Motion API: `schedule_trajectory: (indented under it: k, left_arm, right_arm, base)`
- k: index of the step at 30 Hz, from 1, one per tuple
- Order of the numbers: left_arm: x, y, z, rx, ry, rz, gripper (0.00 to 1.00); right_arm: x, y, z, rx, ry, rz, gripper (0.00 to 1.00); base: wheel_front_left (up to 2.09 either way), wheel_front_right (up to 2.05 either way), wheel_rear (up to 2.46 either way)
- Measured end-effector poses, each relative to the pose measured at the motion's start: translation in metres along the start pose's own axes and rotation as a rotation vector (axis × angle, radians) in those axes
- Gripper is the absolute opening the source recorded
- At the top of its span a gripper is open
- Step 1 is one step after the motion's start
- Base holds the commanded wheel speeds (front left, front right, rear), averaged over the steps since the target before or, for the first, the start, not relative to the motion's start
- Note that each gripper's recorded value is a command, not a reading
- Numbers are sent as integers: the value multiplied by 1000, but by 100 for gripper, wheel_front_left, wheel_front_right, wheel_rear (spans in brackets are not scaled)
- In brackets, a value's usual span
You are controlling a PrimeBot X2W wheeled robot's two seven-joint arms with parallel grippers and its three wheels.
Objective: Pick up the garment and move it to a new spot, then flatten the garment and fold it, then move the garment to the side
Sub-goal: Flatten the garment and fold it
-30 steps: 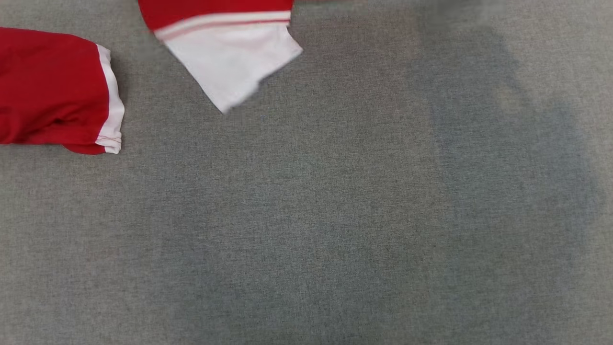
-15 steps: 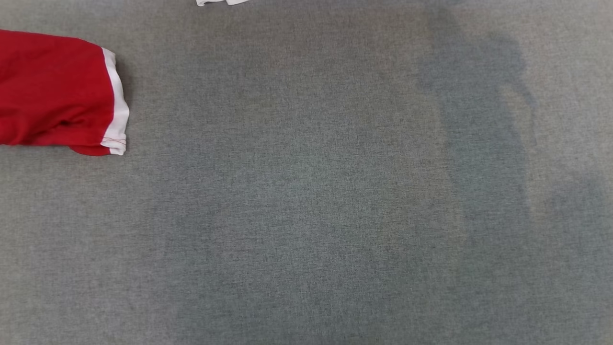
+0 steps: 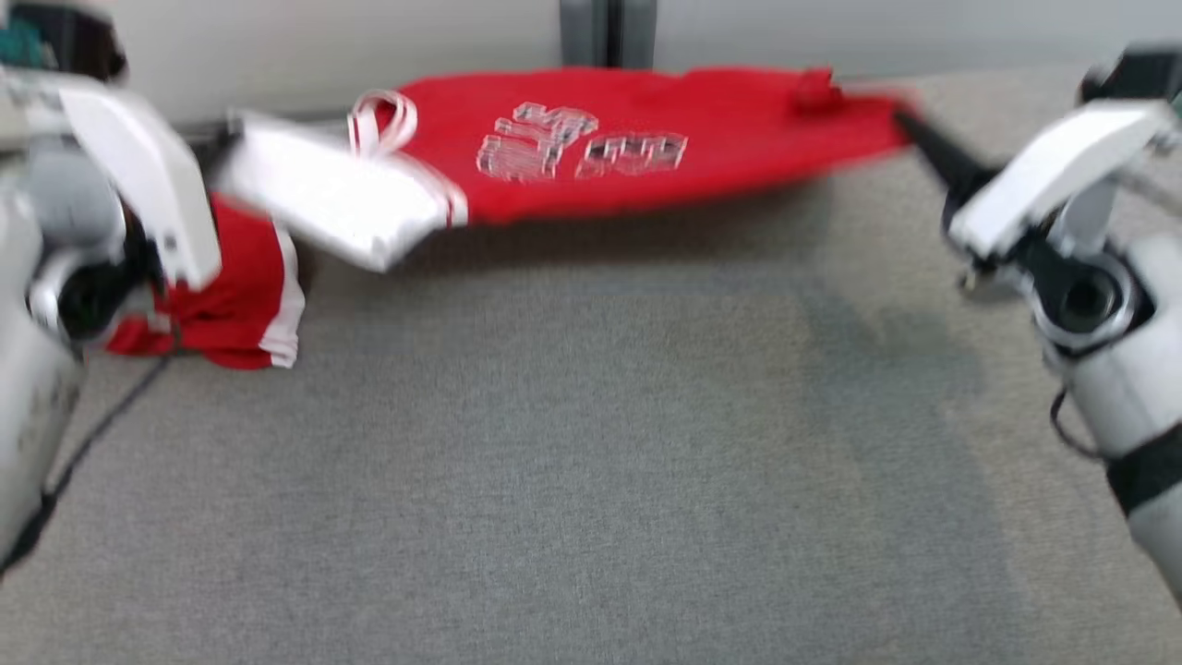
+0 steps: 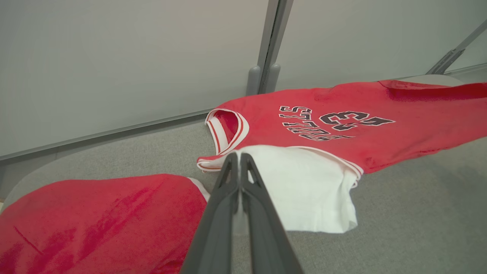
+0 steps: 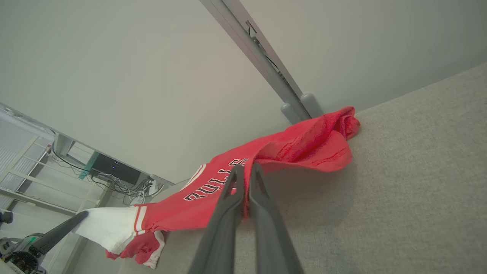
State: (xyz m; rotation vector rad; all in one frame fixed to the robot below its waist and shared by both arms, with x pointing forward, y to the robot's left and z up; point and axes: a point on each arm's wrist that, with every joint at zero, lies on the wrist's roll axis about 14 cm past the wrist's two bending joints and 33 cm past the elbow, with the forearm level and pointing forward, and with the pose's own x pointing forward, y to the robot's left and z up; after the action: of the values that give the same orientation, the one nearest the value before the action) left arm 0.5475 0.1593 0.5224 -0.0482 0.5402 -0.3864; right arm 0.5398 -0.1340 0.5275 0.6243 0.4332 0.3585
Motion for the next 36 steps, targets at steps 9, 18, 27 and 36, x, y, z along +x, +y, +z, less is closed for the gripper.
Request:
schedule_trajectory:
  k: [9,18,27,36]
  left_arm:
    - [-56,-35,-98,-101,243,-70,0]
    - [-105,-75,-169,-154,451,-152,0]
    - [-147,-103,-219,-219,613,-206,0]
    - [-164,-112,-233,-234,675,-224,0]
  right_arm:
    - [-73,-27,-69,-51,238,-104,0]
    - [-125,-55,-107,-71,351,-166,0]
    - [-162,-78,-155,-48,503,-209,0]
    - [-181,-83,-168,-44,583,-219,0]
  base:
    - [0,0,0]
    - [0,0,0]
    - [0,0,0]
    - [0,0,0]
